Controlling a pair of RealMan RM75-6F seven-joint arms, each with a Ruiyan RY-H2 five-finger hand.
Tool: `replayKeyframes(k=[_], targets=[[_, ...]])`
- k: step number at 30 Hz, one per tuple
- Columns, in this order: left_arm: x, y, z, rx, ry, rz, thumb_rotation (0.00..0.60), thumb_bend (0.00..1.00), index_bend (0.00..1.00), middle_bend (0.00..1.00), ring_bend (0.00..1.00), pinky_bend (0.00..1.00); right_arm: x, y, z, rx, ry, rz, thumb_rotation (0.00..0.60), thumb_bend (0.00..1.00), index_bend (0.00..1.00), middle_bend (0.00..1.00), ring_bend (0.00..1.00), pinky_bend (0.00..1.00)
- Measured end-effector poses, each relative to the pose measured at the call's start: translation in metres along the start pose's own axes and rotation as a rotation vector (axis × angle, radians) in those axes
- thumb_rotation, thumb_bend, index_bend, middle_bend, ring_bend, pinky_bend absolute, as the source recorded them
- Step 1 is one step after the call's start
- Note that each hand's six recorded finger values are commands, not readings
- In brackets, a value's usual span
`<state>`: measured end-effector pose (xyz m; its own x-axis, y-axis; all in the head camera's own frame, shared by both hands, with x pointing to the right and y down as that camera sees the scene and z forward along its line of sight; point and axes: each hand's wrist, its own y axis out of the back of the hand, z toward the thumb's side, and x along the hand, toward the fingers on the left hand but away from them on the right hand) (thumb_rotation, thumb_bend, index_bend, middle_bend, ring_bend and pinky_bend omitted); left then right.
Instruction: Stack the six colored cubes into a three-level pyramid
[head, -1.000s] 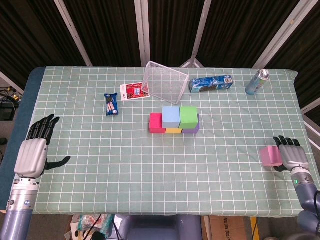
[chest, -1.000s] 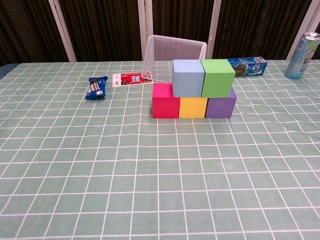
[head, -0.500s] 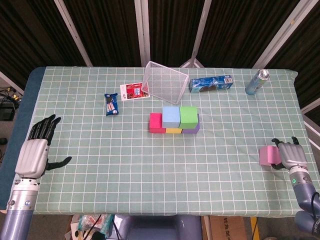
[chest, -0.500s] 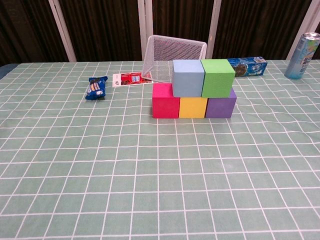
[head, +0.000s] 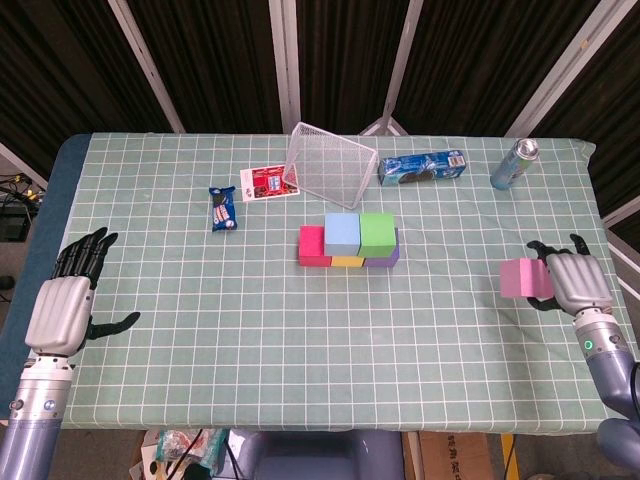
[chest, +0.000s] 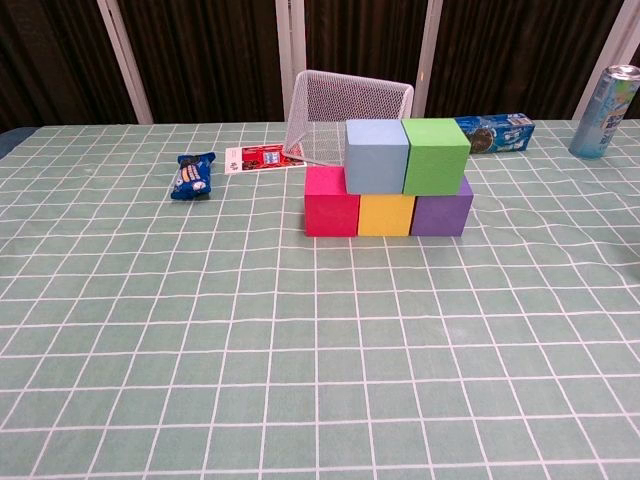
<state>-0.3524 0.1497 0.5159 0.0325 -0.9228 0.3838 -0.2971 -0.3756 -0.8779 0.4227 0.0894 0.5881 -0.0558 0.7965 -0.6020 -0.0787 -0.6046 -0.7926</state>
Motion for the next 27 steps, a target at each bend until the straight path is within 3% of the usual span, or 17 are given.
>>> replayKeyframes(k=[6, 13, 20, 27], targets=[[0.002, -0.002, -0.004, -0.003, 0.005, -0.019, 0.6, 0.13, 0.0, 0.0, 0.0, 0.0, -0.003, 0.081, 0.038, 0.023, 0.044, -0.111, 0.6, 0.24, 0.21, 0.48, 0.34, 0.0], [0.005, 0.003, -0.009, -0.027, 0.017, -0.023, 0.6, 0.13, 0.0, 0.0, 0.0, 0.0, -0.009, 0.139, 0.092, 0.063, 0.087, -0.171, 0.6, 0.24, 0.21, 0.48, 0.34, 0.0], [0.007, 0.008, -0.015, -0.044, 0.032, -0.026, 0.6, 0.13, 0.0, 0.0, 0.0, 0.0, -0.017, 0.166, 0.152, 0.092, 0.127, -0.156, 0.6, 0.24, 0.21, 0.48, 0.34, 0.0], [0.008, 0.009, -0.02, -0.047, 0.042, -0.037, 0.6, 0.13, 0.0, 0.0, 0.0, 0.0, -0.029, 0.168, 0.213, 0.122, 0.16, -0.098, 0.6, 0.24, 0.21, 0.48, 0.34, 0.0]])
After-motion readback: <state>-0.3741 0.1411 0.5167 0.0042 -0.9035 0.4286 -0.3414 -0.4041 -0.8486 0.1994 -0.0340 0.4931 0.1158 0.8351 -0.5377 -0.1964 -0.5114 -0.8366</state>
